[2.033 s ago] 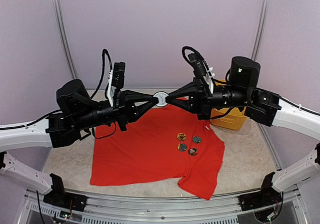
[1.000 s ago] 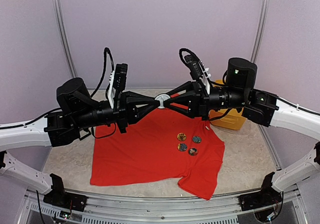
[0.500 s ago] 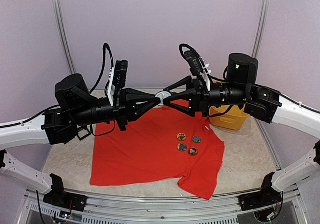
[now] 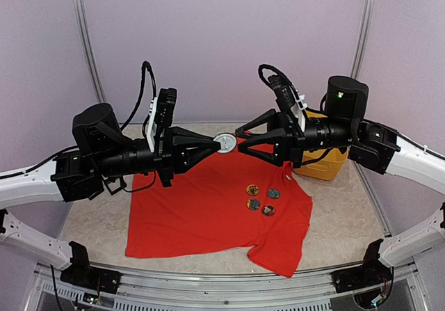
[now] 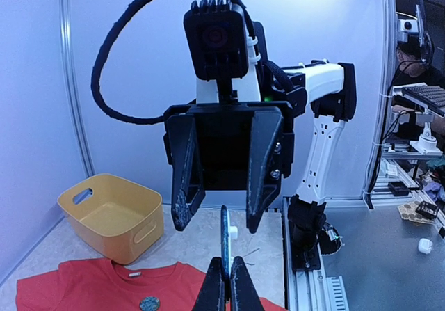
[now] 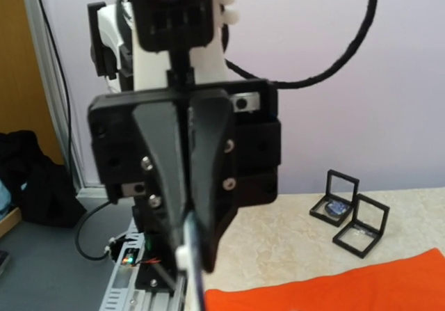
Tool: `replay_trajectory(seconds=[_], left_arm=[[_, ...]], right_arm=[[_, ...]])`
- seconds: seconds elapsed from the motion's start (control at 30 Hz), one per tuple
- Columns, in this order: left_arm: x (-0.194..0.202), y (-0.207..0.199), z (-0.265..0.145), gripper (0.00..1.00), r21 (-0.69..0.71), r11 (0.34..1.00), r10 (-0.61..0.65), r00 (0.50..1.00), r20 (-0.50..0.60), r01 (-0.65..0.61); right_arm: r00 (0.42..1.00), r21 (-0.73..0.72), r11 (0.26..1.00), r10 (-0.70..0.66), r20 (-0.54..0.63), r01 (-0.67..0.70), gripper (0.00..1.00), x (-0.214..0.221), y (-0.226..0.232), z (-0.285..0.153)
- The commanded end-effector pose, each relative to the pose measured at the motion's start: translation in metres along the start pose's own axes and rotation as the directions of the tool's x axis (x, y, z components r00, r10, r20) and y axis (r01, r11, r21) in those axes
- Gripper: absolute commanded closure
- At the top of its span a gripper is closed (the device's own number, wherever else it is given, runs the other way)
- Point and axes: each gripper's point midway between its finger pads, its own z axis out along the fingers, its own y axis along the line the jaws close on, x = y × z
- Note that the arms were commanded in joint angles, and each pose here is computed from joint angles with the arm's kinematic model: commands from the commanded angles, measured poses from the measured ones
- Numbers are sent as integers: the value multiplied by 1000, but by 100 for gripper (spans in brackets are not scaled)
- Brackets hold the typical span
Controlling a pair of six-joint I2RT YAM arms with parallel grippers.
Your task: Pin the brooch onto the clothing
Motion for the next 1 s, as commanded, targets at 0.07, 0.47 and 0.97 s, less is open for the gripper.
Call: replay_trajectory(seconds=[0.07, 0.47, 0.97], left_arm=[[-6, 1, 3, 100, -4, 1000, 21, 1000, -1, -21], [3, 6, 8, 100, -20, 1000, -13, 999, -48, 13], [243, 177, -134, 46, -856, 324, -704, 707, 66, 402]], right_arm=[[999, -4, 1000, 8, 39, -8, 74, -13, -4, 9], [998, 29, 998, 55, 11, -56, 100, -2, -15, 14], [839, 574, 721, 534, -103, -389, 100, 212, -135, -45]])
